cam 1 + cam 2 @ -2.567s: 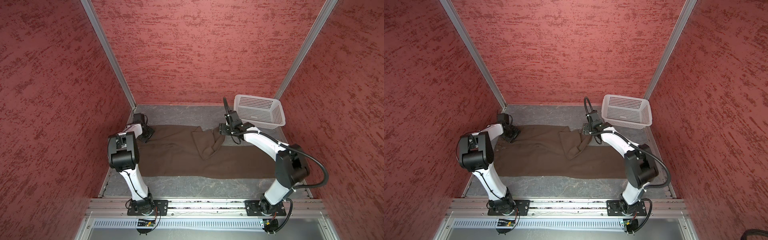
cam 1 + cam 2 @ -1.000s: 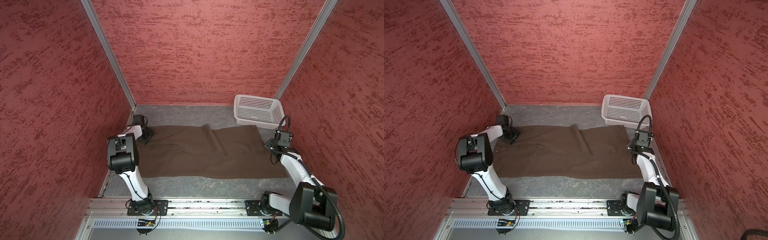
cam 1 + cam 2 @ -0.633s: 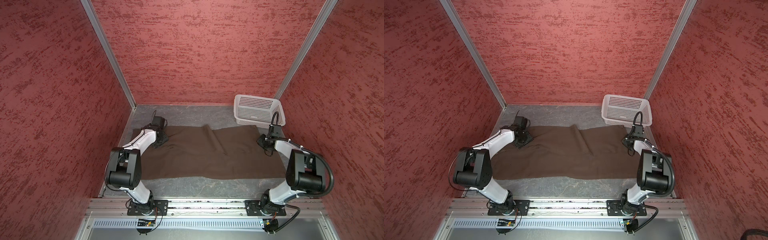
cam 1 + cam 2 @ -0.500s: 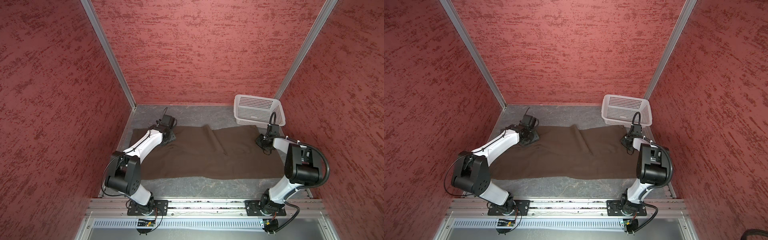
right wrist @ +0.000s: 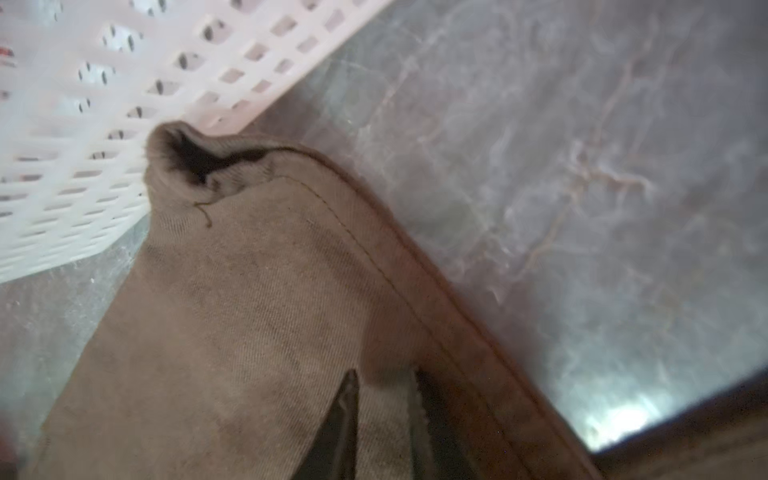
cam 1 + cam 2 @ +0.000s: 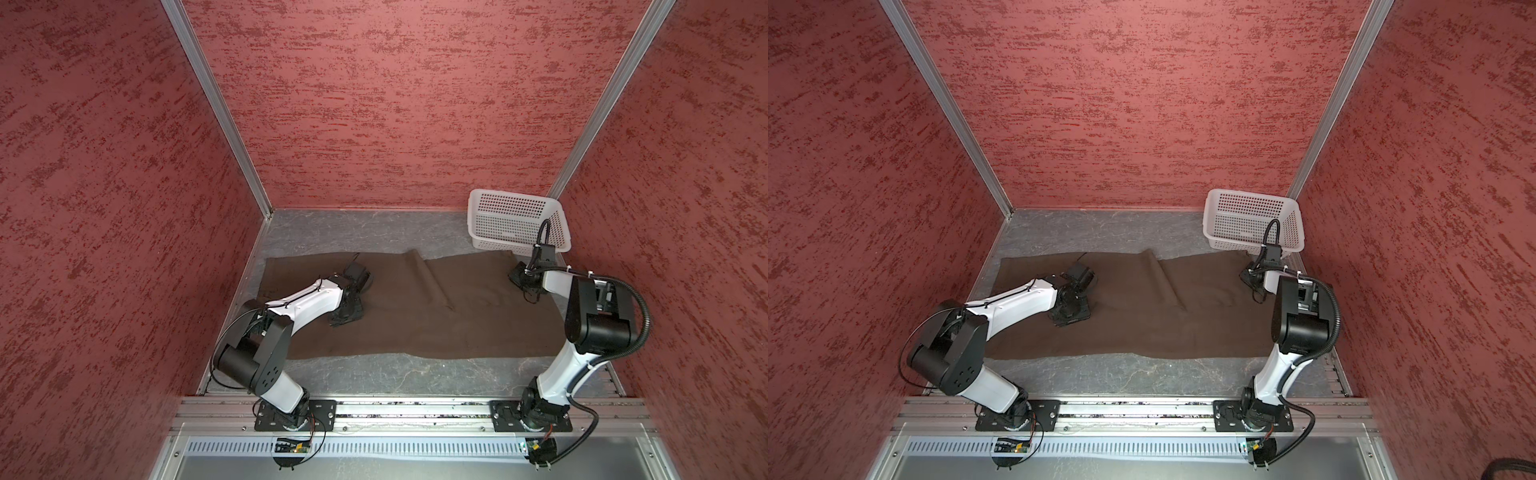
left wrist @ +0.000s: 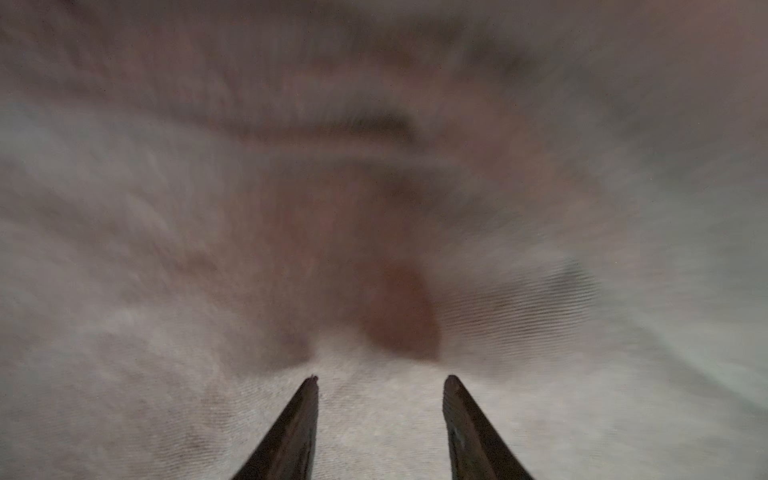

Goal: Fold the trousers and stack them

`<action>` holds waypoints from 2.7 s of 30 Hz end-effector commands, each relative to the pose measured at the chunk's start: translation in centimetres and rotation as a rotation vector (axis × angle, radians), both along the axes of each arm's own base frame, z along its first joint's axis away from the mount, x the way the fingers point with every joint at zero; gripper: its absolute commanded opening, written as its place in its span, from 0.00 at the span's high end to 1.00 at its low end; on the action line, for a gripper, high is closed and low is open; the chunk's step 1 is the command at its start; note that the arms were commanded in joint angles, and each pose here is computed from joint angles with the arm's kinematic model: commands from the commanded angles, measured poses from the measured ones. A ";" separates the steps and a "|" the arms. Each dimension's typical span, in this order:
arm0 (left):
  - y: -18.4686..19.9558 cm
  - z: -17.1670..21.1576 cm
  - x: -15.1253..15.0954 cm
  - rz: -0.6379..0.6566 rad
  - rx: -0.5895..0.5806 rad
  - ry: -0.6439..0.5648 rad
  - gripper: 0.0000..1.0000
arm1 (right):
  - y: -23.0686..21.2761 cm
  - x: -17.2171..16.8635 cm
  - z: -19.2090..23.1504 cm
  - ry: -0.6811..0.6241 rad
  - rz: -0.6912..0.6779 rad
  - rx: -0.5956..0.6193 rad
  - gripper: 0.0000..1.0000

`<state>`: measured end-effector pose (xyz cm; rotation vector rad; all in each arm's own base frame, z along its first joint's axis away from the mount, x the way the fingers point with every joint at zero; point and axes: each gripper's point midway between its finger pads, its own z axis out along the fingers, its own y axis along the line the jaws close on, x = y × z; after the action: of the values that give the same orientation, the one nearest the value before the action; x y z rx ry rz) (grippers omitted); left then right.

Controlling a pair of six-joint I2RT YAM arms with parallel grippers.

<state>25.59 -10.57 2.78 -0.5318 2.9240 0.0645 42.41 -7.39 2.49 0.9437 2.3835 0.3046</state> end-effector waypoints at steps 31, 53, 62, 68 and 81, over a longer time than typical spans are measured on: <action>4.2 2.6 -7.6 0.127 0.026 0.141 0.69 | -7.9 -2.4 5.3 -0.158 -0.328 0.109 0.96; -8.1 -0.6 -2.3 -0.102 -0.078 0.175 0.76 | -1.0 0.9 0.9 -0.096 -0.115 0.130 0.92; -4.0 -0.8 -8.0 -0.131 -0.015 0.325 0.78 | -4.4 2.4 -1.0 -0.076 -0.225 0.149 0.93; -2.6 -1.3 -10.5 -0.109 -0.038 0.367 0.79 | -7.6 0.8 -0.8 -0.086 -0.323 0.130 0.93; -0.3 -1.8 -16.7 -0.144 0.004 0.522 0.81 | -9.3 -0.2 3.3 -0.145 -0.309 0.070 0.92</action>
<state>11.46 -13.07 1.45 -0.3330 3.3769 0.0449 42.39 -16.56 3.87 1.3009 2.0857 0.3756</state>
